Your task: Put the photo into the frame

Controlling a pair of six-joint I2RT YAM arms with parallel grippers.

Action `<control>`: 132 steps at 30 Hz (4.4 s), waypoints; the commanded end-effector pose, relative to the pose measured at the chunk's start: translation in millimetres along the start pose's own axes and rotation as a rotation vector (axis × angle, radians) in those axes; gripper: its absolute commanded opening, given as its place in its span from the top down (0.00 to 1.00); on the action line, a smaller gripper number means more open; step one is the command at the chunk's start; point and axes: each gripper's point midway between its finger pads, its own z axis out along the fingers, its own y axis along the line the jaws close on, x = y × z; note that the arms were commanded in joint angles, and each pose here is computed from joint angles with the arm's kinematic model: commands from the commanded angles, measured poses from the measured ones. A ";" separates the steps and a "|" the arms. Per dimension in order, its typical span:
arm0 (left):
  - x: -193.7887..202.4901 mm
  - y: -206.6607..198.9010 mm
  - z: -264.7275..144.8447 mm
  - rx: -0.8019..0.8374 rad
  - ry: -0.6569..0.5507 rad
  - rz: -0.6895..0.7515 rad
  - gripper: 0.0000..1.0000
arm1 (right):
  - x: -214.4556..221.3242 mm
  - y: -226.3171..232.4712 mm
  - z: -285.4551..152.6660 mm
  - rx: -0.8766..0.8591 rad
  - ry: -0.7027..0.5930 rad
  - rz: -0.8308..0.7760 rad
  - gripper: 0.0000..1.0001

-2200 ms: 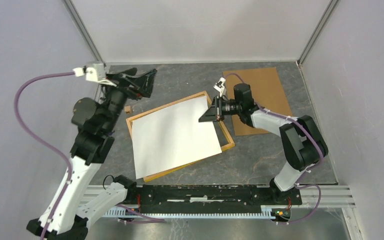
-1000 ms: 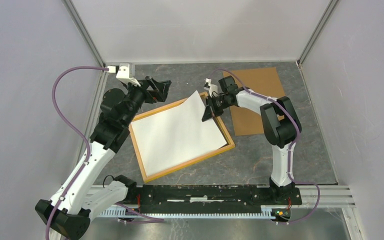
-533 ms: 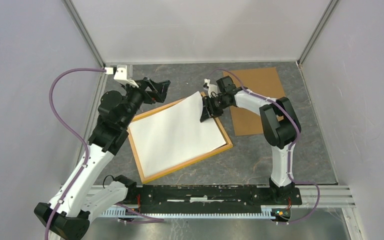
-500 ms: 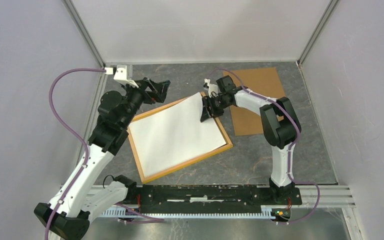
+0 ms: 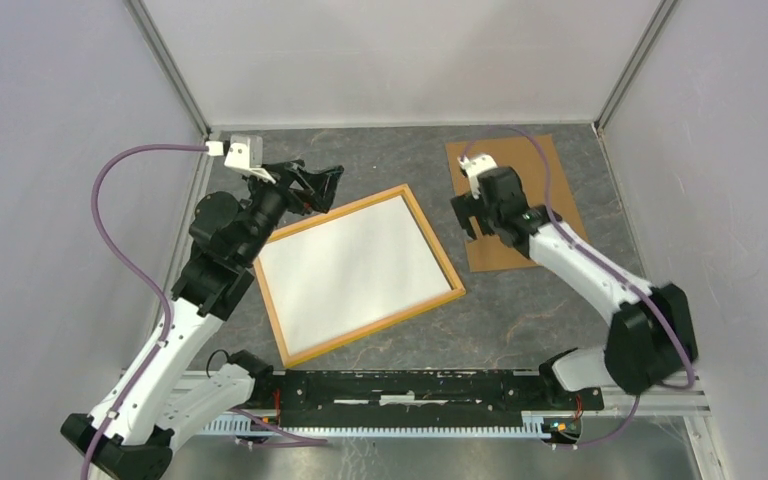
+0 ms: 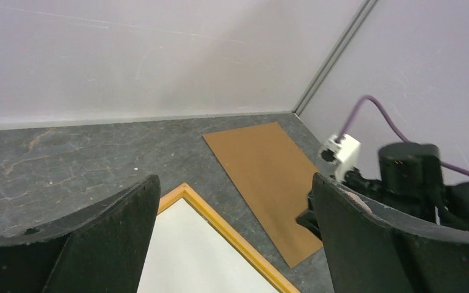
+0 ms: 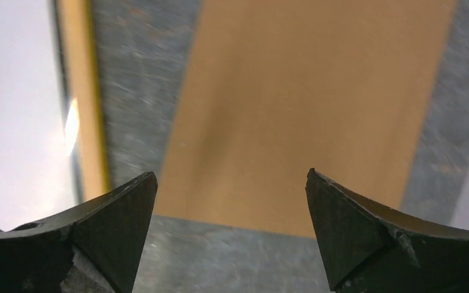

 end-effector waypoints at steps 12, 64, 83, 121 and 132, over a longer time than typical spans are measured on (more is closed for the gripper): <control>98.3 6.0 54.3 -0.070 0.359 -0.102 0.00 | 88.7 -73.1 0.1 0.251 -0.027 0.232 0.02; 417.8 -167.4 190.3 -0.174 0.909 -0.839 0.02 | 200.0 -171.3 55.2 0.041 0.095 0.860 0.07; 261.9 -246.8 169.7 0.281 0.629 -1.134 0.21 | 189.7 -142.0 44.0 -0.060 0.032 0.878 0.09; 279.5 -235.8 187.5 0.325 0.527 -1.227 0.51 | 148.9 -144.8 44.3 -0.113 -0.007 0.790 0.02; 280.3 -234.0 191.4 0.329 0.537 -1.250 0.51 | 128.9 -242.6 93.1 0.088 0.045 0.779 0.02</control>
